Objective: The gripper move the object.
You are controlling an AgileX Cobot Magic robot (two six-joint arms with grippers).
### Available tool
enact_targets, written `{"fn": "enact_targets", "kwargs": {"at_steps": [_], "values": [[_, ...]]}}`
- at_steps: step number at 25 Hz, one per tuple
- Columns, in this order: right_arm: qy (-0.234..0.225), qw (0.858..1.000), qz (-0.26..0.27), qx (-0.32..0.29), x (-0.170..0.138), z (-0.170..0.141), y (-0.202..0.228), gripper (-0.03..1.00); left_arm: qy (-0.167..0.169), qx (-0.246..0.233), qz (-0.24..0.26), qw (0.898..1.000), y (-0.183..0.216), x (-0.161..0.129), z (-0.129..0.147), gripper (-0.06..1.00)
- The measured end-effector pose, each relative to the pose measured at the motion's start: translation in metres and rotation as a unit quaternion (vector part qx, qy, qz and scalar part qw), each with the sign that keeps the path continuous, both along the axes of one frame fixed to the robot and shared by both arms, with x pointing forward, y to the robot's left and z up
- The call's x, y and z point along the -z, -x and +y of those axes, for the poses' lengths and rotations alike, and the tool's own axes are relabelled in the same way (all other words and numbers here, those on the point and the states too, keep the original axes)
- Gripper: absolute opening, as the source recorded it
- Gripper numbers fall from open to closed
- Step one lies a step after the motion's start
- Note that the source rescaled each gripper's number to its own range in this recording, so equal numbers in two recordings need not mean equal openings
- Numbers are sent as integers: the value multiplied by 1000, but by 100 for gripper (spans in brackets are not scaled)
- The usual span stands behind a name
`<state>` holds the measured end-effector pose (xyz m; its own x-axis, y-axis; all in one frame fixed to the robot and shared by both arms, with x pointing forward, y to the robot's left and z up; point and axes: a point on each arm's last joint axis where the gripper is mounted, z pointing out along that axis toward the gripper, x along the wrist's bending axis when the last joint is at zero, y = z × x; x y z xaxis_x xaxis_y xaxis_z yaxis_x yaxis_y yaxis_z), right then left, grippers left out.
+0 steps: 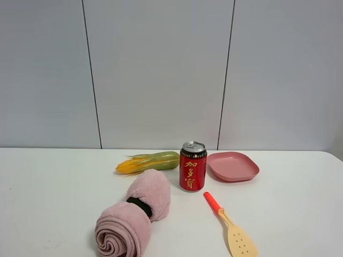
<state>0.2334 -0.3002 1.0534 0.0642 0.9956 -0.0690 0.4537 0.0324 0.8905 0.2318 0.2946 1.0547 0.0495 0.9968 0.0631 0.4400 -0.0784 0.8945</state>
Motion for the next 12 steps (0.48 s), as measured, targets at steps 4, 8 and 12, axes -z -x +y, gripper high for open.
{"fn": "enact_targets", "kwargs": {"at_steps": [4,8,12], "values": [[0,1000,0,0,0,0,0,100,0,0,0,1000,0,0,0,100],[0,1000,0,0,0,0,0,100,0,0,0,1000,0,0,0,100],[0,1000,0,0,0,0,0,100,0,0,0,1000,0,0,0,100]]}}
